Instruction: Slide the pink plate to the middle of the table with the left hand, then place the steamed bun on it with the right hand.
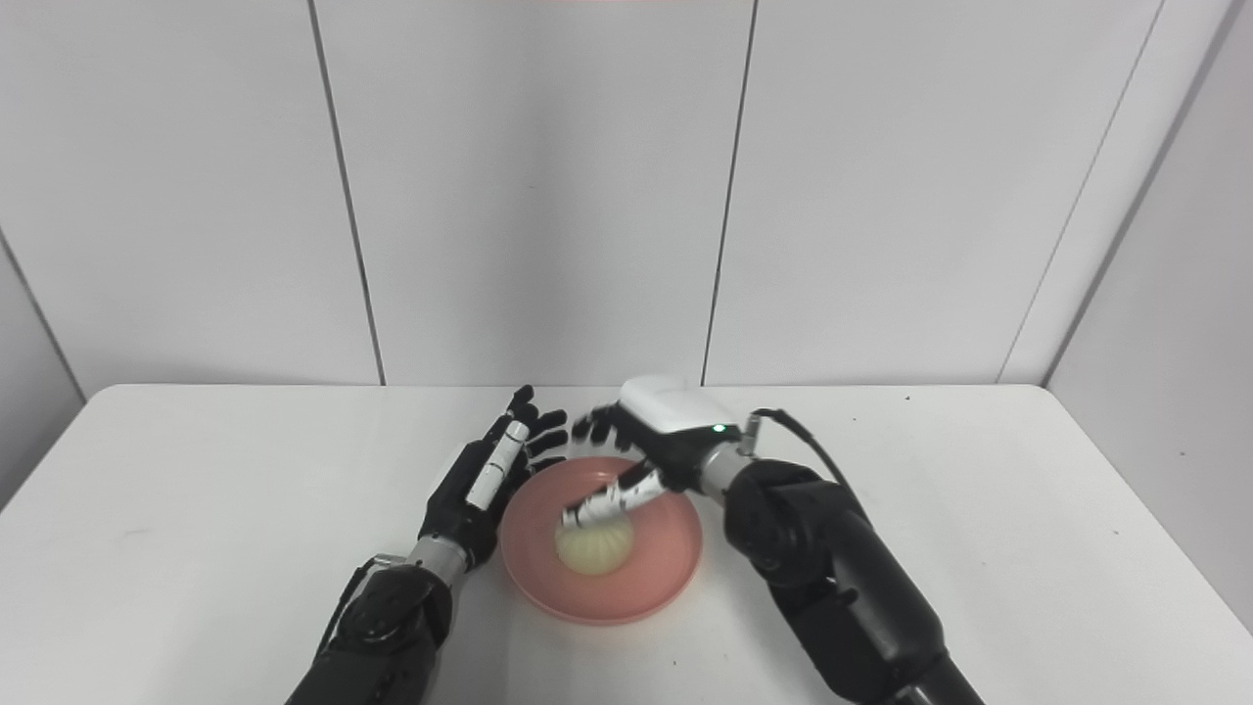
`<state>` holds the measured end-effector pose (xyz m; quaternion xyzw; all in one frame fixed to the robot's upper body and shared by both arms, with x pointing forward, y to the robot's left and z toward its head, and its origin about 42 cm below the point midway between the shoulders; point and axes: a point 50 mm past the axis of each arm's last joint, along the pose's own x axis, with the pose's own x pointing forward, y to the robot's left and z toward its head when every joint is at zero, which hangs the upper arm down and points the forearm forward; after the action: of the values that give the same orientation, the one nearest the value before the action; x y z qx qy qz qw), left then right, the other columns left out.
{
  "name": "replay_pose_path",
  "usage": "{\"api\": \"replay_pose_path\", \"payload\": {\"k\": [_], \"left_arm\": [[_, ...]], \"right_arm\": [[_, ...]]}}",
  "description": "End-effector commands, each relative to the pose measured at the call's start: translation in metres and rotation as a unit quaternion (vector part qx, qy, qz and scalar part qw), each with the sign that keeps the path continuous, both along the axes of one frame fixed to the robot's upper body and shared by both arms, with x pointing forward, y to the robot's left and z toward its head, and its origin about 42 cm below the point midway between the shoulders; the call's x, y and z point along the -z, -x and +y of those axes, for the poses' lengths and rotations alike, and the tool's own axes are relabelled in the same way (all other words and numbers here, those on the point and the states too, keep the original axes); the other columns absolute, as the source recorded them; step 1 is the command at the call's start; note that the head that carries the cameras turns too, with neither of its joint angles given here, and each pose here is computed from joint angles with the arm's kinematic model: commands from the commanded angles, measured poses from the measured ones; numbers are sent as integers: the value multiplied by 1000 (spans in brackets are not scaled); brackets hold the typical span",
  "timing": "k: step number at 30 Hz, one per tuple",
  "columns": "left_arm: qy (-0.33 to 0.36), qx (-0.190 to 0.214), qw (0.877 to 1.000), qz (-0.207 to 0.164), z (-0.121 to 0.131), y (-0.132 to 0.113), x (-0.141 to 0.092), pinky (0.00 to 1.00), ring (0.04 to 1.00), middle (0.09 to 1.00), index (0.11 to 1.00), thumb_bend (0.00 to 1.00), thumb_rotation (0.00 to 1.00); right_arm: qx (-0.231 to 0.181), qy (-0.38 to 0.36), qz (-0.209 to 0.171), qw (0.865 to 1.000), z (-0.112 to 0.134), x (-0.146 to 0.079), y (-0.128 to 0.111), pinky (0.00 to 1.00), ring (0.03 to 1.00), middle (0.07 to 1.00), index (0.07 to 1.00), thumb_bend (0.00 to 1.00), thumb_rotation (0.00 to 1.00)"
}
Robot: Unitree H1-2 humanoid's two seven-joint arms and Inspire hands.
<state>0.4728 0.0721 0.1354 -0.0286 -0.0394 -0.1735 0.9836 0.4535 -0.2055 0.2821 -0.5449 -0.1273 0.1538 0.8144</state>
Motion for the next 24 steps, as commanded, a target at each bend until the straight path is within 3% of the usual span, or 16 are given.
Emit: {"api": "replay_pose_path", "payload": {"k": [1,3,6,10,11,14,17,24], "left_arm": [[-18,-20,999,-22,0,2,3,891,915,917,963,872,819],[-34,-29,998,-34,-1,4,4,973,974,965,972,814,858],[-55,-37,997,-41,-1,5,5,996,996,994,984,787,901],[-45,-38,998,-35,-1,5,4,1000,1000,1000,983,804,901],[-41,-37,998,-32,0,5,3,1000,1000,1000,985,807,901],[-33,-35,999,-23,0,5,1,1000,1000,1000,988,802,896],[-30,-34,999,-18,-1,5,-1,1000,1000,1000,992,764,883],[-29,-34,999,-16,-5,5,-4,1000,1000,1000,997,738,873]], "right_arm": [[8,-128,-46,991,1,-6,-3,610,733,803,839,786,919],[22,-234,-46,971,-5,7,-4,684,779,828,863,759,941],[30,-354,-35,934,-9,29,-6,690,772,817,880,746,940],[49,-418,-1,907,-12,56,-8,749,839,872,938,824,961],[53,-431,7,901,-12,62,-8,792,855,883,948,749,972],[70,-470,24,880,-13,75,-9,798,848,868,932,721,968],[81,-487,32,869,-11,84,-9,795,835,854,916,727,997],[91,-480,33,872,-9,95,-6,845,863,866,889,736,1000]]}}
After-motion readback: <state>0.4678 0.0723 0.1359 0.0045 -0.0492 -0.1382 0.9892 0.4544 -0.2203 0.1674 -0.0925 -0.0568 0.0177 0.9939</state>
